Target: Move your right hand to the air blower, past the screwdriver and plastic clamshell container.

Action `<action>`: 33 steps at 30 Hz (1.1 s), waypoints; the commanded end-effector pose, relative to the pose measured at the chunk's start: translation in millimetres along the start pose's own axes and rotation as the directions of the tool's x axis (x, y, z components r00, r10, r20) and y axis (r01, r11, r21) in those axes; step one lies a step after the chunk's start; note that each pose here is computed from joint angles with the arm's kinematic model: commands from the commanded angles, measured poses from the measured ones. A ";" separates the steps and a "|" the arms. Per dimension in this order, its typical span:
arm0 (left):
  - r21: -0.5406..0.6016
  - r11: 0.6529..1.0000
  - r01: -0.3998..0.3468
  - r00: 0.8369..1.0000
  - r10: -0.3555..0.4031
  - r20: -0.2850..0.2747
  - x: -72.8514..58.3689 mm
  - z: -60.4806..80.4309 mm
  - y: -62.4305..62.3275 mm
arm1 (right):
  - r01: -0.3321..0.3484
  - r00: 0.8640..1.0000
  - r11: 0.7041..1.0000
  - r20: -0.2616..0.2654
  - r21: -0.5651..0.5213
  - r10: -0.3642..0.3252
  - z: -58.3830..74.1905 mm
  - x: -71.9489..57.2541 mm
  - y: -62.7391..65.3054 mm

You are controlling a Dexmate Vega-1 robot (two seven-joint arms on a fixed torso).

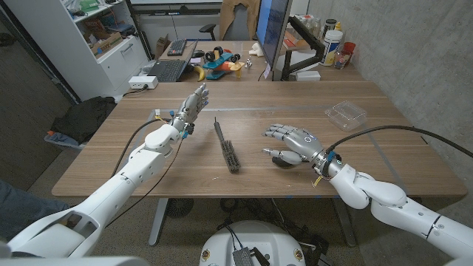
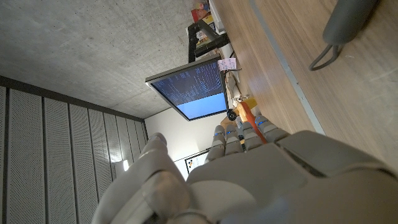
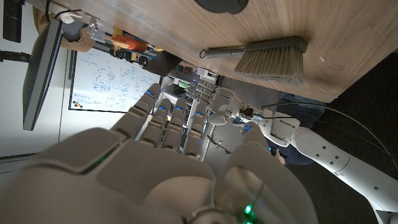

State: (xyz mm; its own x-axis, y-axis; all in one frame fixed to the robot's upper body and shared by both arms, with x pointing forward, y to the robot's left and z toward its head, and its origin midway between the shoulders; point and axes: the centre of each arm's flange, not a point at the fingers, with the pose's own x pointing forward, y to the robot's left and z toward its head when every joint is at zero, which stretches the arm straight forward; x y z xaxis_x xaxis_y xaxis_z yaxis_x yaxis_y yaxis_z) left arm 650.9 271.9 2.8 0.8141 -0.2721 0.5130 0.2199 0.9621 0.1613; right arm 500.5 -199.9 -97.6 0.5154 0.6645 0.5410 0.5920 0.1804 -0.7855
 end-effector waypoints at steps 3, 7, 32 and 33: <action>-0.003 1.000 0.004 1.000 -0.004 -0.003 0.7 -1.5 -0.3 | -0.026 1.000 0.999 -0.007 -0.041 0.026 1.3 2.2 9.2; -0.002 1.000 0.001 1.000 -0.001 0.000 0.2 0.2 0.9 | -0.033 0.999 0.998 -0.010 -0.047 0.033 0.1 4.3 11.0; -0.004 1.000 -0.012 1.000 0.012 0.002 -6.2 -0.8 4.9 | -0.079 0.997 0.997 -0.024 -0.016 0.079 3.0 6.6 25.5; -0.004 1.000 -0.011 1.000 0.011 0.002 -6.2 -0.9 4.9 | -0.081 0.996 0.997 -0.023 -0.015 0.081 3.2 6.6 25.9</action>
State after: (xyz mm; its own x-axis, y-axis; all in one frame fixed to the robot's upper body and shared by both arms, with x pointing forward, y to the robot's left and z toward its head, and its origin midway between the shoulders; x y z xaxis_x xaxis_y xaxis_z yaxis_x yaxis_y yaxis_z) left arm 648.9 276.1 0.6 0.8153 -0.2654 0.5146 0.2162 0.9640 0.1546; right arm 514.6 -192.1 -110.8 0.5643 0.6586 0.4977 0.5765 0.1172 -0.8087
